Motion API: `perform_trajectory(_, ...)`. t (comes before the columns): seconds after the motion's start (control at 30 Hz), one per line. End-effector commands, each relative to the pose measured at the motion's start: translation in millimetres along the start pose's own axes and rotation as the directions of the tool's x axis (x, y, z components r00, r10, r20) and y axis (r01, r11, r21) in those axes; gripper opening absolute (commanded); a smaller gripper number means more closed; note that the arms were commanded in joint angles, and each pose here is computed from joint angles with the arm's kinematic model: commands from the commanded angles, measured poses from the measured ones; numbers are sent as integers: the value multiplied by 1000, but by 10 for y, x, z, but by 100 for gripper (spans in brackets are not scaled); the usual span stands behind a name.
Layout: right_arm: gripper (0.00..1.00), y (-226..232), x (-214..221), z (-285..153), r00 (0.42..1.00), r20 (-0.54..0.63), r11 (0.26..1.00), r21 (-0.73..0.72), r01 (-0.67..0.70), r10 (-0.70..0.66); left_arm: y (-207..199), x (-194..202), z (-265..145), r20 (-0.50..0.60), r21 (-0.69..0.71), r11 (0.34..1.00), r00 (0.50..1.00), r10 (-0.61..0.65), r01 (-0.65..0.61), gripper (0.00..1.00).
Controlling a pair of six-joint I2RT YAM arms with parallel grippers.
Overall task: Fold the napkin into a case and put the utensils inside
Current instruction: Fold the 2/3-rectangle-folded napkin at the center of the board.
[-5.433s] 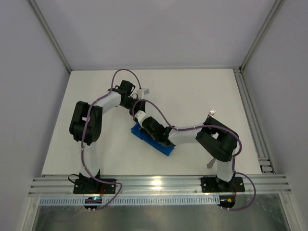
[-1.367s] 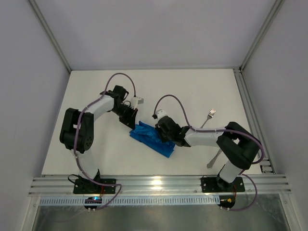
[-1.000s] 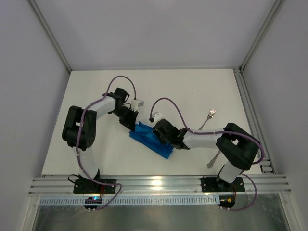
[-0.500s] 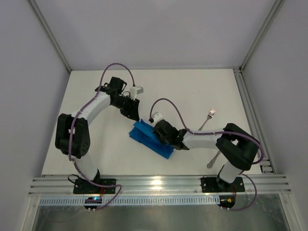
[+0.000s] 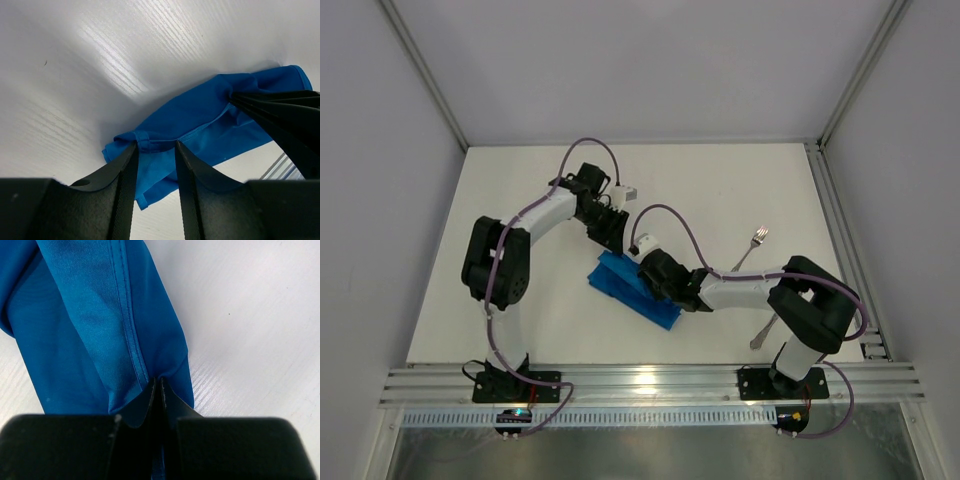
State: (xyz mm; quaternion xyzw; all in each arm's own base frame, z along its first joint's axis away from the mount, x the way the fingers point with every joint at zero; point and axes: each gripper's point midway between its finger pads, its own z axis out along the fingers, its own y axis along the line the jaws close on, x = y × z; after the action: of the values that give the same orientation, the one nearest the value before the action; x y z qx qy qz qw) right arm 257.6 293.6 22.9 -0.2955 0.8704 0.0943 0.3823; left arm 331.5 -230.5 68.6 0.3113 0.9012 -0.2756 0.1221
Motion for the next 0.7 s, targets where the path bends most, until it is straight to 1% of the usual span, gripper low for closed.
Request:
perform_trajectory(0.0,9,2,53,34,1000,-12,1000,13,12,-12,26,-161,-8,29,-45,999,999,22,-20,36)
perform_trajectory(0.03,9,-3,62,31,1000,-13,1000,15,13,-13,78,-153,1,25,-70,997,999,22,-20,34)
perform_trajectory(0.13,9,1,57,36,1000,-11,1000,13,13,-13,123,-160,16,24,-88,996,999,27,-25,34)
perform_trajectory(0.3,9,0,60,46,1000,-13,1000,13,14,-14,107,-206,32,34,-74,997,999,22,-20,34)
perform_trajectory(0.43,9,15,64,49,1000,-13,1000,7,14,-14,55,-255,37,53,-47,999,999,11,-8,26)
perform_trajectory(0.5,9,12,75,48,1000,-16,1000,8,16,-16,-13,-274,26,57,-13,1000,998,3,-2,29)
perform_trajectory(0.53,9,11,80,51,1000,-18,1000,8,17,-16,-43,-295,1,65,-4,1000,998,2,-2,35)
perform_trajectory(0.6,9,15,76,48,1000,-17,1000,6,15,-14,-70,-336,-31,82,-1,1000,997,-1,1,37)
perform_trajectory(0.67,9,20,82,50,1000,-19,1000,3,15,-15,-31,-357,-47,90,-28,1000,996,0,2,38)
